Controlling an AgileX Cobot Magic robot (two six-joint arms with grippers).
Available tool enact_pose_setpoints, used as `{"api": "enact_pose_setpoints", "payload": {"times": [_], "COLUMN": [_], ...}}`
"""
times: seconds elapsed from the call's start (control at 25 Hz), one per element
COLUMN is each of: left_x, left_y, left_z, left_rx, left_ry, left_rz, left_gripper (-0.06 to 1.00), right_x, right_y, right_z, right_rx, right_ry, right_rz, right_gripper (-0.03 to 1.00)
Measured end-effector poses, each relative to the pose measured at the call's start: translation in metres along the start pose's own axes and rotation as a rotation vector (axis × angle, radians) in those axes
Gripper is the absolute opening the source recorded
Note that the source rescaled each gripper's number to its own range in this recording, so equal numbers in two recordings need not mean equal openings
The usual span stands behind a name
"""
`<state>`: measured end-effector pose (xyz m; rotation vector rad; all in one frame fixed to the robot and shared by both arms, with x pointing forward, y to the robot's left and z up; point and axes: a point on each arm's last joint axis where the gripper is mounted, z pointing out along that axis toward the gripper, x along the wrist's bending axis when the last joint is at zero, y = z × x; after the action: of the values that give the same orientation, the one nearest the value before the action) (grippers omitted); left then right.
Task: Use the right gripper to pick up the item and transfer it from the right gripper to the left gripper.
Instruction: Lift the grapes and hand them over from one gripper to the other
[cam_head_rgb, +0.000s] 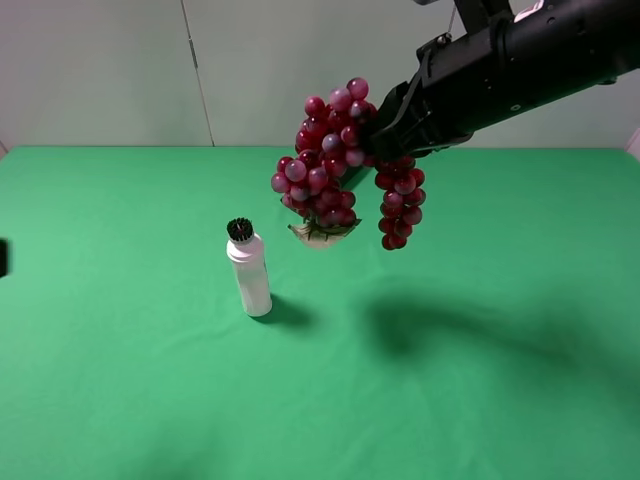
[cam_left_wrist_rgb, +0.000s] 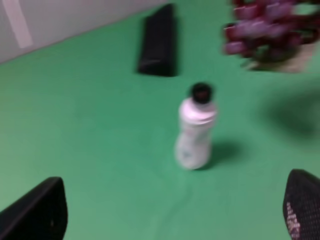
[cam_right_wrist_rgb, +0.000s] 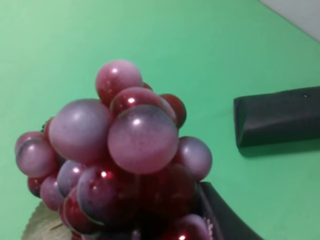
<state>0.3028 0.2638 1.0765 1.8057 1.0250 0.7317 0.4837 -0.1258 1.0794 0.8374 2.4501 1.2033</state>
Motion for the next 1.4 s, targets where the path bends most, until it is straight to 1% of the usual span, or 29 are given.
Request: {"api": "enact_pose_setpoints", "payload": {"times": [0.08, 0.12, 0.32, 0.44, 0.56, 0.68, 0.8, 0.92, 1.04, 1.2, 1.4], "left_x": [0.002, 0.003, 0.008, 0.007, 0.008, 0.011, 0.01, 0.003, -0.01, -0.026, -0.037], "left_y": [0.009, 0.012, 0.03, 0.032, 0.03, 0.028, 0.026, 0.024, 0.022, 0.024, 0.029], "left_z": [0.02, 0.028, 0.066, 0.084, 0.101, 0.114, 0.124, 0.136, 0.15, 0.166, 0.184], "left_rx": [0.019, 0.019, -0.026, -0.045, -0.058, -0.07, -0.079, -0.083, -0.067, -0.047, -0.037], "left_ry": [-0.098, -0.135, -0.32, -0.447, -0.531, -0.564, -0.594, -0.62, -0.645, -0.649, -0.623], "left_rz": [0.031, 0.071, 0.201, 0.249, 0.286, 0.302, 0.302, 0.317, 0.342, 0.397, 0.434], "left_gripper": [0.84, 0.84, 0.84, 0.84, 0.84, 0.84, 0.87, 0.9, 0.91, 0.91, 0.91], "right_x": [0.0, 0.0, 0.0, 0.0, 0.0, 0.0, 0.0, 0.0, -0.001, -0.001, 0.0], "right_y": [0.0, 0.0, 0.0, -0.001, -0.001, -0.001, -0.001, -0.001, -0.001, -0.001, -0.001], "right_z": [0.0, 0.0, 0.0, 0.0, 0.0, 0.0, 0.0, 0.0, 0.0, 0.0, 0.0], "right_rx": [0.001, 0.002, 0.006, 0.01, 0.012, 0.013, 0.013, 0.013, 0.014, 0.014, 0.014], "right_ry": [0.001, 0.001, -0.003, -0.007, -0.008, -0.009, -0.009, -0.01, -0.01, -0.01, -0.009], "right_rz": [-0.003, -0.004, -0.014, -0.026, -0.029, -0.032, -0.032, -0.032, -0.033, -0.033, -0.033], "right_gripper": [0.02, 0.02, 0.0, 0.0, 0.0, 0.0, 0.0, 0.0, 0.0, 0.0, 0.0]}}
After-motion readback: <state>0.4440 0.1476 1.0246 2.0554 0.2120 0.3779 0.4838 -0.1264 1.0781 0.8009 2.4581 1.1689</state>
